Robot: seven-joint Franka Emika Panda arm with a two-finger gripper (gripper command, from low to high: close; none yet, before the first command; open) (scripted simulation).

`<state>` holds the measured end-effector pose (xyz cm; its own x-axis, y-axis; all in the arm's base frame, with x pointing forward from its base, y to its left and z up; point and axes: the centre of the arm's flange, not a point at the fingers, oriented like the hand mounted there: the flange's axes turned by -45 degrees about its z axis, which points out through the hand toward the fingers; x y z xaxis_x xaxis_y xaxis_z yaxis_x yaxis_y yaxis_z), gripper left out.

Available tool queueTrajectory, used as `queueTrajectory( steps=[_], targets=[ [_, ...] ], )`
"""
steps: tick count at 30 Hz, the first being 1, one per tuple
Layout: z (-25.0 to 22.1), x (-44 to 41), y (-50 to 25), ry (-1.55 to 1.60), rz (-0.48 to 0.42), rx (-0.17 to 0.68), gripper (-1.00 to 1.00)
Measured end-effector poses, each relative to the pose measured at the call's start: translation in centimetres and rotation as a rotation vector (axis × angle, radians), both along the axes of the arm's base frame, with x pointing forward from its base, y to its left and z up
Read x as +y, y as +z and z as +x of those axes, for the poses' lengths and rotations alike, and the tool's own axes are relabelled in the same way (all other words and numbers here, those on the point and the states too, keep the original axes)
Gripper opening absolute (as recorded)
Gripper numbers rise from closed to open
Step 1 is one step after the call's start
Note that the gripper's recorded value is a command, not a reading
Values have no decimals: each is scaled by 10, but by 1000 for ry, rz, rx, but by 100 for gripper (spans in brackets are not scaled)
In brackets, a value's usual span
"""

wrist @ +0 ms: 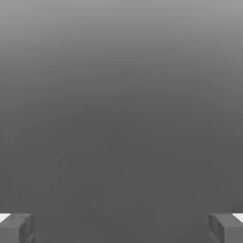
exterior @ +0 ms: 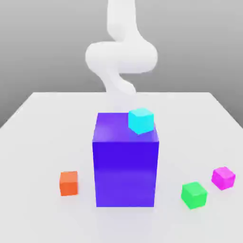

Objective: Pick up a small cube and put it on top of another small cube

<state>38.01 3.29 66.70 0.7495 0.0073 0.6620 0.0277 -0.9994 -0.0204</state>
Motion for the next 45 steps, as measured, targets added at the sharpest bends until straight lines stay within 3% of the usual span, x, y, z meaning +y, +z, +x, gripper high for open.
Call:
queueTrajectory(
  steps=[5,11,16,23,29,30,37,45],
  targets=[
    [43,75,-99,80,3,157,0],
    [46,165,-223,172,-22,338,0],
    [11,229,-326,244,-64,484,0],
    [-84,287,-459,342,-155,682,0],
    [-97,290,-532,348,-166,708,0],
    [-98,290,-538,349,-167,708,-100],
    [-98,290,-537,349,-166,708,-100],
    [-87,277,-470,382,-188,701,-100]
  ],
)
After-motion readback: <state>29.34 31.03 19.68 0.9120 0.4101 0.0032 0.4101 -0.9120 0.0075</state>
